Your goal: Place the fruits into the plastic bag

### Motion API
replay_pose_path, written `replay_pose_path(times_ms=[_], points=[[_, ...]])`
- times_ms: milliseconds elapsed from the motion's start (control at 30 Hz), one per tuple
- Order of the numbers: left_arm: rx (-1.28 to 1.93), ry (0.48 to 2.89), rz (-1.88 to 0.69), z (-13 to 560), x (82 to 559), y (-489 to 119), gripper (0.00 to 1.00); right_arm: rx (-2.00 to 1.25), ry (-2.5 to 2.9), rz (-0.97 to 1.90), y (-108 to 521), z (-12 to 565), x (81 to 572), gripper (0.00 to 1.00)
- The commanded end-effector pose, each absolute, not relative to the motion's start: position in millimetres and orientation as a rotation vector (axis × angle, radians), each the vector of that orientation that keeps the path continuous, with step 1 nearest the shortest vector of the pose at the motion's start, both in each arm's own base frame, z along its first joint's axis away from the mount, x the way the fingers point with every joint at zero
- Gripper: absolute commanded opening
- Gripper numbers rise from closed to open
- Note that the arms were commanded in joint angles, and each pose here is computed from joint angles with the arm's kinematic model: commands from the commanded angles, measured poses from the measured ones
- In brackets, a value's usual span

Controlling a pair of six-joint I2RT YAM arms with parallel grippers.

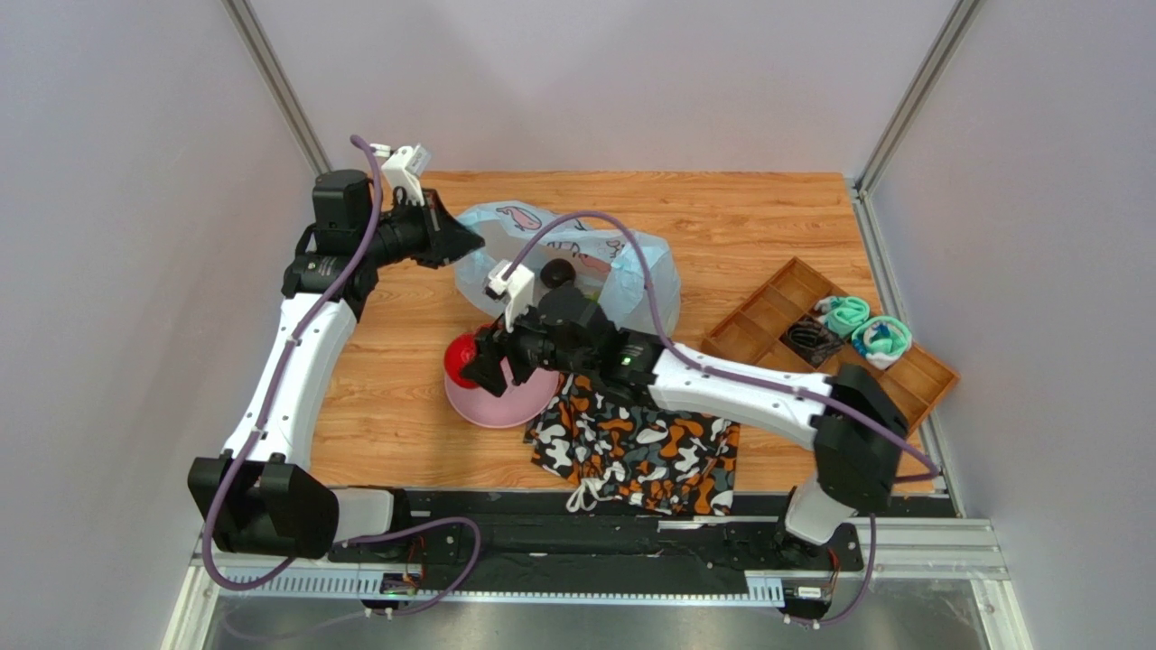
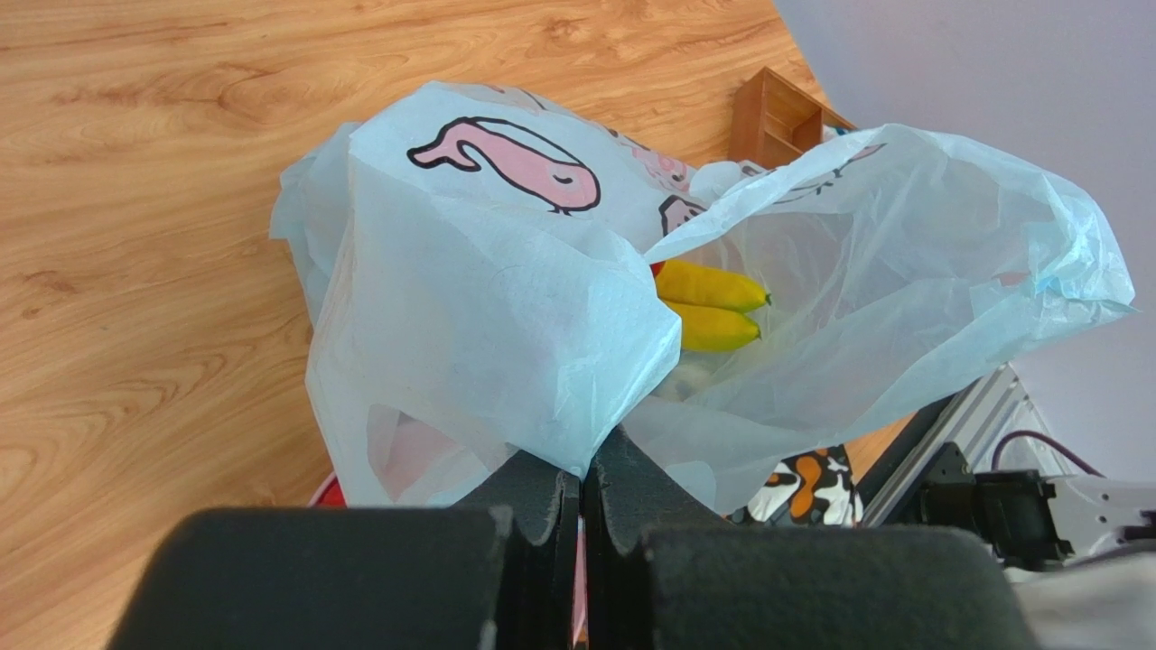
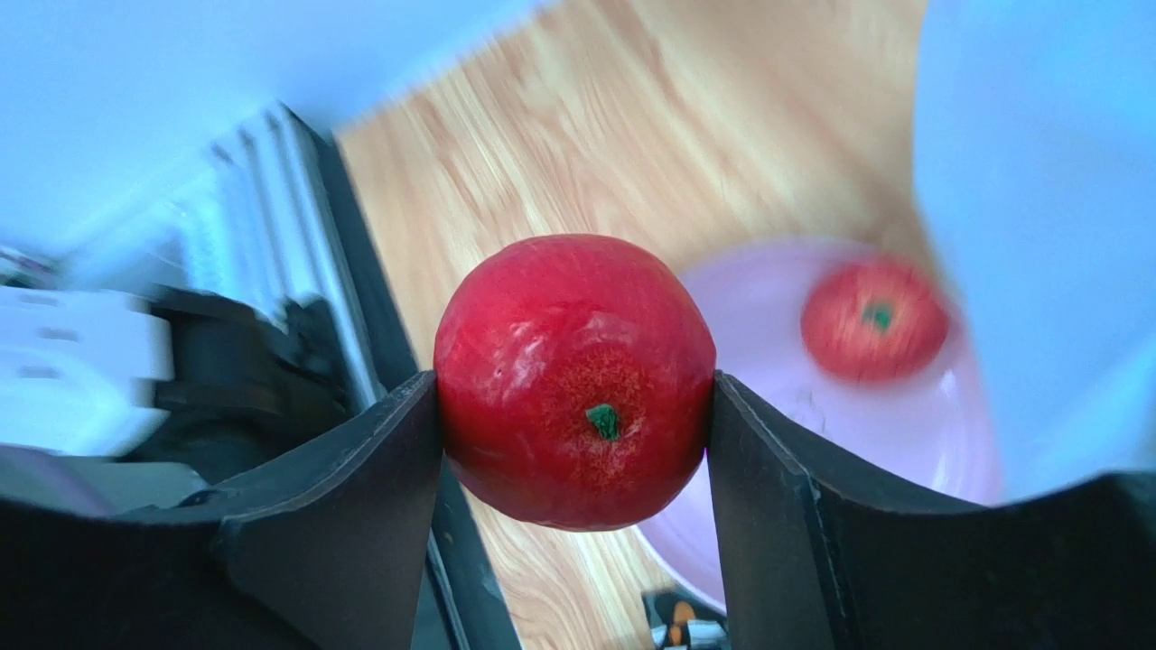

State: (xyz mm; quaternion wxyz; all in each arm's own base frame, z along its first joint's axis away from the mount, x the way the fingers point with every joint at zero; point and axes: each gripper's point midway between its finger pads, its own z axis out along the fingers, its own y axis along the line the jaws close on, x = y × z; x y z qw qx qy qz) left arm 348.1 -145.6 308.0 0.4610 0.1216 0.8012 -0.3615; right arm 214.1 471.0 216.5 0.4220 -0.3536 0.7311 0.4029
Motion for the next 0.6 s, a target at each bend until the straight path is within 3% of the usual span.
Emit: replay_pose_path(times_ms=[0, 300, 567], points=[[0.329, 1.909, -0.886, 326, 341, -147, 0.0, -0.843, 1.496, 1.078, 454, 328, 212, 0.27], [0.326, 1.912, -0.875, 325, 341, -146, 0.0, -0.636, 1.499, 0.867, 383, 365, 274, 0.27], [0.326, 1.911, -0.883, 326, 341, -147, 0.0, -0.53, 1.846, 0.422, 340, 295, 333, 0.27]])
